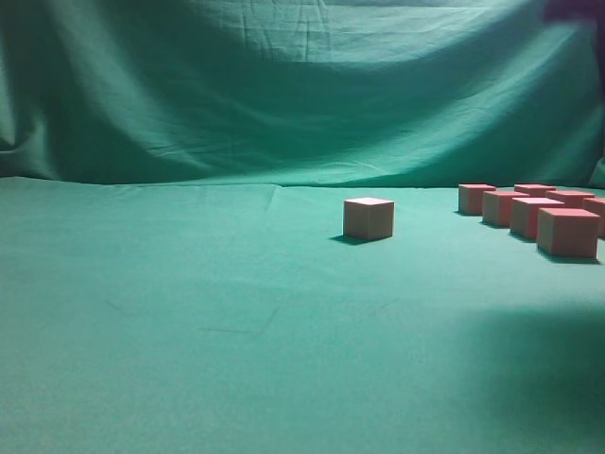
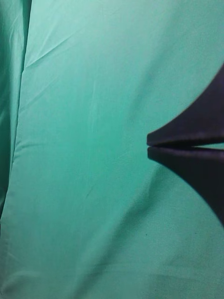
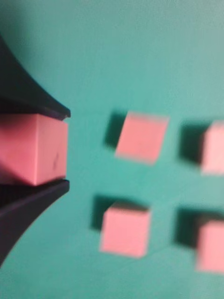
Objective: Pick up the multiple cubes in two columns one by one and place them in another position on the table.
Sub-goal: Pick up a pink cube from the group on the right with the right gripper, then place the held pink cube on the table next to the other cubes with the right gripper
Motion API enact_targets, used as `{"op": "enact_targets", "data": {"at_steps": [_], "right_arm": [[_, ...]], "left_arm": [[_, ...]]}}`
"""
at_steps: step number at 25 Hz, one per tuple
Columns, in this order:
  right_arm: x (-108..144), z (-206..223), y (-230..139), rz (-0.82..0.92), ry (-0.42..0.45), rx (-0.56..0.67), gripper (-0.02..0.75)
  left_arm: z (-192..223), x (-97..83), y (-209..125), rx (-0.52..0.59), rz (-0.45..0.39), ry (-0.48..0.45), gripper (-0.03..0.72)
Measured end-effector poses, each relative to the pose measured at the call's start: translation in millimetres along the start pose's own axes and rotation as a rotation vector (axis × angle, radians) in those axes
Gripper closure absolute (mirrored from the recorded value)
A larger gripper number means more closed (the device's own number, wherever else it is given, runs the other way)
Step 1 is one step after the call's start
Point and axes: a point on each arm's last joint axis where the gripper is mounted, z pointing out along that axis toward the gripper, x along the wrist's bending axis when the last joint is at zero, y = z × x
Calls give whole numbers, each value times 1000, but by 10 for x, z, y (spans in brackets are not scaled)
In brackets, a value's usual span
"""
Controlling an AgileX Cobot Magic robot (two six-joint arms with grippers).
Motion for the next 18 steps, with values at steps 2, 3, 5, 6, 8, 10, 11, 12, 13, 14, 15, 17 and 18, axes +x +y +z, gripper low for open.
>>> {"op": "enact_targets", "data": {"at_steps": [2,3,5,6,8,10,11,12,13,14,15,17,18], "right_arm": [[205,-235,136,-110,27,-44,476],[304,-356,222,-162,37,-69,476],[531,-526,378,-285,52,-100,476],[650,-587,467,-341,58,-108,476],[880,-596,633,-462,64,-97,476],[1149,-580,806,-580,74,-118,476],[1267,-504,884,-639,72,-115,476],[1397,-483,954,-702,74,-136,476],[1524,-412,1018,-764,76,-142,476],[1629,-335,1079,-816,76,-147,476],[1729,-236,1115,-875,77,-141,476],[1885,-109,1176,-972,77,-148,476],[1926,-22,1196,-1016,76,-140,476]], "left_arm": [[0,0,0,0,0,0,688],[0,0,0,0,0,0,688],[0,0,0,0,0,0,688],[0,0,0,0,0,0,688],[0,0,0,0,0,0,688],[0,0,0,0,0,0,688],[0,0,0,0,0,0,688],[0,0,0,0,0,0,688],[0,0,0,0,0,0,688],[0,0,0,0,0,0,688],[0,0,0,0,0,0,688],[0,0,0,0,0,0,688],[0,0,0,0,0,0,688]]}}
